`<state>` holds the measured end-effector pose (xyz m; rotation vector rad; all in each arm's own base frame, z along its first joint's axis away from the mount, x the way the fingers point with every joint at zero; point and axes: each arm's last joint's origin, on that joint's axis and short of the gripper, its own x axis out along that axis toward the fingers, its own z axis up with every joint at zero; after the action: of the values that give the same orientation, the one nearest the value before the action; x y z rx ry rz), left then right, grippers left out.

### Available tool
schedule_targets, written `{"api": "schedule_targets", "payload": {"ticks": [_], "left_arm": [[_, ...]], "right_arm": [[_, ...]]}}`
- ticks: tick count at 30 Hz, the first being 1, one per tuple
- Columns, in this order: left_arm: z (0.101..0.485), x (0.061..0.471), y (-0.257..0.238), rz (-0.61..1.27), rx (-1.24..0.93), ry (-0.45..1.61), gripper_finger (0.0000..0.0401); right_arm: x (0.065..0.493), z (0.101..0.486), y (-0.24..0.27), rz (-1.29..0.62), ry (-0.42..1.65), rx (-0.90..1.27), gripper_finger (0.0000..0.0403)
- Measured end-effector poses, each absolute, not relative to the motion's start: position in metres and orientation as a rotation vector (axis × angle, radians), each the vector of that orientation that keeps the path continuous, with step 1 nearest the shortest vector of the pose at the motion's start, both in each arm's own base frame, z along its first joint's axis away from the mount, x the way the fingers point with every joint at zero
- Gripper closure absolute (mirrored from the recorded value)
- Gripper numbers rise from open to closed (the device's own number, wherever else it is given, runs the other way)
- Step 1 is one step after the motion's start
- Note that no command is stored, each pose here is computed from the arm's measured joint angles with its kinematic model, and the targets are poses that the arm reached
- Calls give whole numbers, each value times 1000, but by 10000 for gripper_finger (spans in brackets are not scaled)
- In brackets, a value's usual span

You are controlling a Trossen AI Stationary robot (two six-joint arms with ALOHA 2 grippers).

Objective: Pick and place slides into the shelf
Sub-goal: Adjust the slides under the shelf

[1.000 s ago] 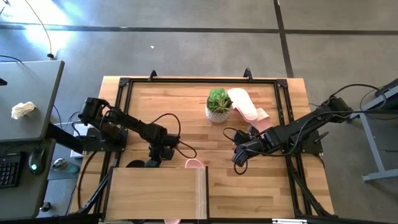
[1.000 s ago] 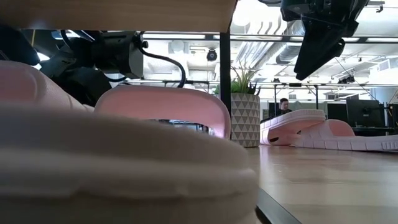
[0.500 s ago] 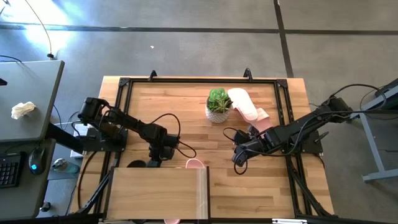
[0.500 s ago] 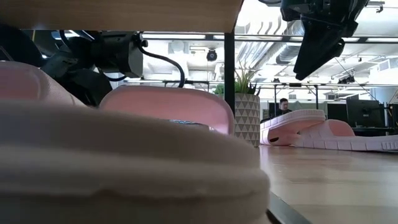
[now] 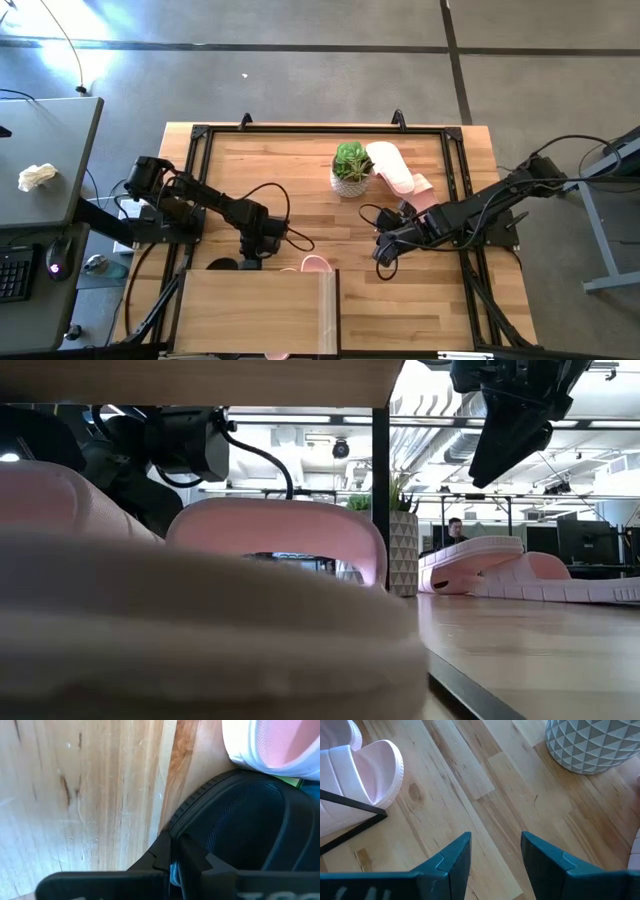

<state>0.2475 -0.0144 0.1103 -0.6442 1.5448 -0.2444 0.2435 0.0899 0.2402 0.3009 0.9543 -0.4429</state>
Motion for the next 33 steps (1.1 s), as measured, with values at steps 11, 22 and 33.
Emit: {"api": "schedule_targets", "payload": {"ticks": [11, 22, 33], "left_arm": [[124, 248, -10, -110, -576, 1476, 399], [125, 246, -9, -21, -587, 1486, 396], [125, 246, -9, 24, -623, 1495, 394]], "right_arm": [[244, 241, 90, -455, 939, 292, 242], [244, 241, 90, -463, 928, 301, 242], [246, 242, 90, -458, 912, 300, 242]]}}
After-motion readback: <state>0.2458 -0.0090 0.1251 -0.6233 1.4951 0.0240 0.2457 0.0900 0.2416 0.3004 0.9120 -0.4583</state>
